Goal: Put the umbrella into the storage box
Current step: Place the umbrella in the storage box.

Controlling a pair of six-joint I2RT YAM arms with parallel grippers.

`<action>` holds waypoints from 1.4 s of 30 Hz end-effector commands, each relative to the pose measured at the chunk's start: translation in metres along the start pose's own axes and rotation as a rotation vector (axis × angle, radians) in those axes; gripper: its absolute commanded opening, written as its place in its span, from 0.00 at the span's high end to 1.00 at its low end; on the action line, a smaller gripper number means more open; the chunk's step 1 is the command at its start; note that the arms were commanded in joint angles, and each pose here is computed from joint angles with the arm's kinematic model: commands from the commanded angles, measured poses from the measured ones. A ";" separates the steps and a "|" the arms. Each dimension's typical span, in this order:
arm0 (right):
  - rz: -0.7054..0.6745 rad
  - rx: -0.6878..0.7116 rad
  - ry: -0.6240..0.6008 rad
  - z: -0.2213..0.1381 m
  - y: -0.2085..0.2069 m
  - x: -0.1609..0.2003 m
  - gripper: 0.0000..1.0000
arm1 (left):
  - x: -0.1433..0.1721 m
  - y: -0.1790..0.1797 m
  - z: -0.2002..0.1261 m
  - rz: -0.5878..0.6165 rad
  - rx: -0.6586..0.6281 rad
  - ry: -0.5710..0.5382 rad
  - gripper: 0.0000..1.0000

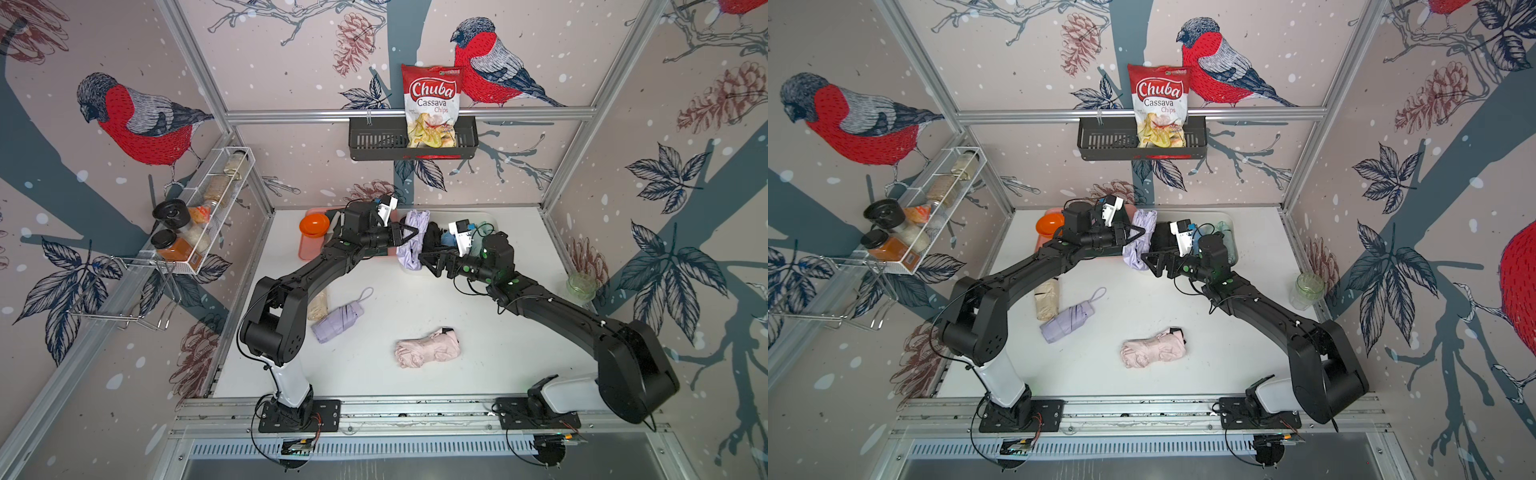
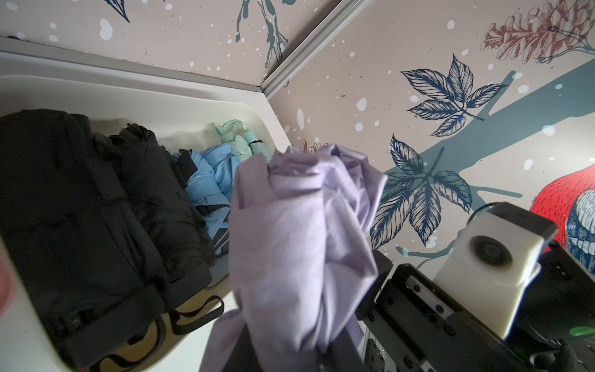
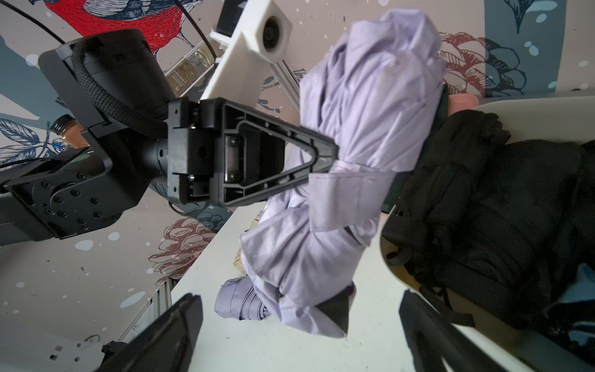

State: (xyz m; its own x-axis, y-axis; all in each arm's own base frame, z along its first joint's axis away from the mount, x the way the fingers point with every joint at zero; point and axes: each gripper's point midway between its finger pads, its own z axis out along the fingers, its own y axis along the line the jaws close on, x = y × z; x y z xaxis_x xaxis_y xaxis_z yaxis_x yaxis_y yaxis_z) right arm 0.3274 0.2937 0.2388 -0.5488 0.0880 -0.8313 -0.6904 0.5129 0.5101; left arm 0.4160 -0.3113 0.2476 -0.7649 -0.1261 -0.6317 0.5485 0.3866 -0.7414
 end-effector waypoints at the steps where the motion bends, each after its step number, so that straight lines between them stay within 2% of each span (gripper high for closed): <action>1: -0.048 0.070 -0.027 0.006 -0.009 -0.010 0.00 | -0.013 -0.030 0.006 0.061 0.108 -0.031 0.84; 9: -0.029 0.195 -0.039 0.019 -0.031 -0.014 0.00 | -0.010 -0.036 0.015 0.049 0.132 -0.023 0.83; 15: -0.022 0.189 -0.022 0.031 -0.032 -0.008 0.00 | -0.010 -0.037 0.019 0.029 0.148 -0.041 0.83; 19: -0.024 0.185 -0.014 0.038 -0.032 -0.006 0.06 | -0.011 -0.038 0.020 0.015 0.164 -0.052 0.82; 23: -0.018 0.205 -0.016 0.040 -0.036 -0.006 0.16 | -0.011 -0.035 0.020 -0.003 0.155 -0.062 0.77; 25: -0.016 0.220 -0.022 0.039 -0.038 -0.007 0.26 | -0.011 -0.034 0.020 -0.013 0.146 -0.070 0.71; 27: -0.015 0.243 -0.033 0.036 -0.041 -0.009 0.39 | -0.012 -0.031 0.019 -0.025 0.135 -0.080 0.61; 28: -0.013 0.254 -0.036 0.035 -0.042 -0.010 0.42 | -0.012 -0.030 0.018 -0.034 0.129 -0.088 0.55; 33: -0.016 0.334 -0.050 0.027 -0.053 -0.013 0.50 | -0.016 -0.026 0.013 -0.057 0.096 -0.126 0.16; 34: -0.017 0.355 -0.055 0.024 -0.056 -0.015 0.50 | -0.018 -0.023 0.011 -0.060 0.082 -0.136 0.06; 35: -0.015 0.377 -0.055 0.021 -0.059 -0.016 0.50 | -0.020 -0.023 0.008 -0.059 0.069 -0.151 0.01; 42: 0.016 0.549 -0.023 0.000 -0.092 -0.022 0.50 | -0.037 0.001 -0.035 -0.067 -0.094 -0.294 0.01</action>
State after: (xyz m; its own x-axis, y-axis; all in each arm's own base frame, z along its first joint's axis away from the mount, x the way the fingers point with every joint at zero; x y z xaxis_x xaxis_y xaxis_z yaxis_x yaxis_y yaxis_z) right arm 0.3944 0.2605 0.2047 -0.5591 0.1039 -0.8226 -0.3945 0.8393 0.3741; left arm 0.4231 -0.2941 0.2681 -0.7344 -0.3413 -0.5866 0.4569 0.3905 -0.7992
